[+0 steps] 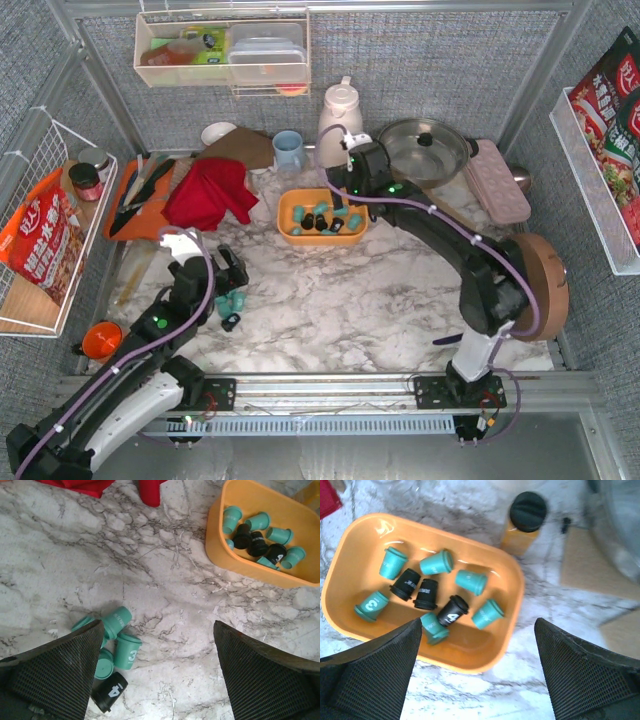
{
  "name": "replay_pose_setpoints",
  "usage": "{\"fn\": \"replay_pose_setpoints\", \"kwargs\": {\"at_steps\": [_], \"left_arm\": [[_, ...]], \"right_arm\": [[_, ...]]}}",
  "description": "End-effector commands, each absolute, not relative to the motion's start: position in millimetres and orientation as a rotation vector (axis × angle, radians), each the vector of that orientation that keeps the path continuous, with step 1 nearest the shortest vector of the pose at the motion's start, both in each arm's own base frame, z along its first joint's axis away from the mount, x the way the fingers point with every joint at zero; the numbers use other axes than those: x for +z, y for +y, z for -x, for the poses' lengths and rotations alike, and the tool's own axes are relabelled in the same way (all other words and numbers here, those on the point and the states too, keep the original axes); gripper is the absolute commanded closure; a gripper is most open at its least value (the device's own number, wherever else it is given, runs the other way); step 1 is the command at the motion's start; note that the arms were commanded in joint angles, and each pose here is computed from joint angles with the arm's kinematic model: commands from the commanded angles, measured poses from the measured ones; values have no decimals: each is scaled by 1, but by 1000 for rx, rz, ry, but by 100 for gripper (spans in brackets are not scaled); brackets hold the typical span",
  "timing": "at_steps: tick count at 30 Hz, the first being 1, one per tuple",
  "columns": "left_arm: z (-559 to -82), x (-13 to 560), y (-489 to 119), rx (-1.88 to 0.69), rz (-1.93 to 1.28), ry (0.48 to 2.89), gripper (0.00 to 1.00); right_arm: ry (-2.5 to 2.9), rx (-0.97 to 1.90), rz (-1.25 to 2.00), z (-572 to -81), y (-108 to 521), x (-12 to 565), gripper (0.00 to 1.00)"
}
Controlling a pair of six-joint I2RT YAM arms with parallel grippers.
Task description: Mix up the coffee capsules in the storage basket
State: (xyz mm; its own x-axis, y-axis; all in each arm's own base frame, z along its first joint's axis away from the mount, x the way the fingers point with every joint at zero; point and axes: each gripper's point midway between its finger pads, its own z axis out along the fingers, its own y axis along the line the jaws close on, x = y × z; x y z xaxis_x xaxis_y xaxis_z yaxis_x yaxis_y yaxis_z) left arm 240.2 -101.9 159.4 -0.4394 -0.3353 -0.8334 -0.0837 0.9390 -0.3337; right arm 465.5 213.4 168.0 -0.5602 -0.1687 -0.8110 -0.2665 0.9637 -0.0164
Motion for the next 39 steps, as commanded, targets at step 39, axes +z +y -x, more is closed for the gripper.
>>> {"fn": "replay_pose_setpoints", "kwargs": {"at_steps": [39], "left_arm": [[-191, 39, -71, -55, 703, 2325, 38]], "right_arm": [[2049, 47, 22, -326, 110, 160, 18]]}}
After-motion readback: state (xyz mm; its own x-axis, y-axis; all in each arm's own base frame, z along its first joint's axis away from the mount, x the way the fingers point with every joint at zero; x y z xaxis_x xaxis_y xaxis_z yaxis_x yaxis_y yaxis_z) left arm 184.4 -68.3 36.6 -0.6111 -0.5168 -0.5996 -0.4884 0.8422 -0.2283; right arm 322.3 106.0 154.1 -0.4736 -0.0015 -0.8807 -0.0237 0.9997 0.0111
